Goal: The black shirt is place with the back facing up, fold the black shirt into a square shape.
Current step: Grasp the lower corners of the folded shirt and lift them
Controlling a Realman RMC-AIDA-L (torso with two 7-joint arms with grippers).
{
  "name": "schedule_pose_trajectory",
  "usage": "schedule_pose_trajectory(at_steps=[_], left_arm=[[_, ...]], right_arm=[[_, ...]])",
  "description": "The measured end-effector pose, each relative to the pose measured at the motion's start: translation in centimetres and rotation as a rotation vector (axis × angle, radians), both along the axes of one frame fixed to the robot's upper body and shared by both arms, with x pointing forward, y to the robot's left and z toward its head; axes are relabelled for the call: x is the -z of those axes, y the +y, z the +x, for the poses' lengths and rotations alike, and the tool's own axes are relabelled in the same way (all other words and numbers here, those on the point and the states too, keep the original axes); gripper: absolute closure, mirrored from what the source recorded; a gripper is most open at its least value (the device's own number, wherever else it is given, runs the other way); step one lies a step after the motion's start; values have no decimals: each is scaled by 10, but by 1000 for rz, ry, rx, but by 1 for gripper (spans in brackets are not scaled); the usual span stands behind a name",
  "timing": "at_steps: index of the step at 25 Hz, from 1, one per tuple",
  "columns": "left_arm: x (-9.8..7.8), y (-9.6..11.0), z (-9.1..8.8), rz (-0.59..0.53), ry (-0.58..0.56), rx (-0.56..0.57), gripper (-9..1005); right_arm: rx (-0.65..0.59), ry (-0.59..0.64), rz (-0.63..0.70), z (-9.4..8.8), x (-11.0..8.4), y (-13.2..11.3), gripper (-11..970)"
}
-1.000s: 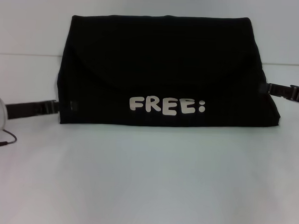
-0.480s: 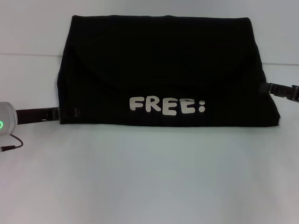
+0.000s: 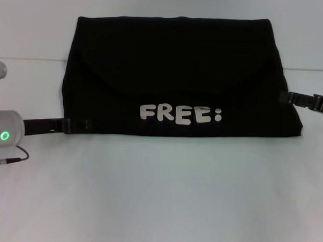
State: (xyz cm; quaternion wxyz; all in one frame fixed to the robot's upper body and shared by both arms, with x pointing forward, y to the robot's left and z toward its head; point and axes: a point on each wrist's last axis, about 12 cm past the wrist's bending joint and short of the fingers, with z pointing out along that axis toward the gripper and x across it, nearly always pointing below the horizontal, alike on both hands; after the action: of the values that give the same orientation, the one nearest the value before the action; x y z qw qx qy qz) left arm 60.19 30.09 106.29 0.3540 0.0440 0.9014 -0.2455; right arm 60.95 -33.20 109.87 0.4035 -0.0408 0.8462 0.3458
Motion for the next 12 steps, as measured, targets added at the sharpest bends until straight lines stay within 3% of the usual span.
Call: schedule_pose_trajectory(at_steps=[12], left_arm=[[0, -2, 1, 19, -3, 12, 350]], right_arm=[[3, 1, 0, 0, 1, 0, 185]])
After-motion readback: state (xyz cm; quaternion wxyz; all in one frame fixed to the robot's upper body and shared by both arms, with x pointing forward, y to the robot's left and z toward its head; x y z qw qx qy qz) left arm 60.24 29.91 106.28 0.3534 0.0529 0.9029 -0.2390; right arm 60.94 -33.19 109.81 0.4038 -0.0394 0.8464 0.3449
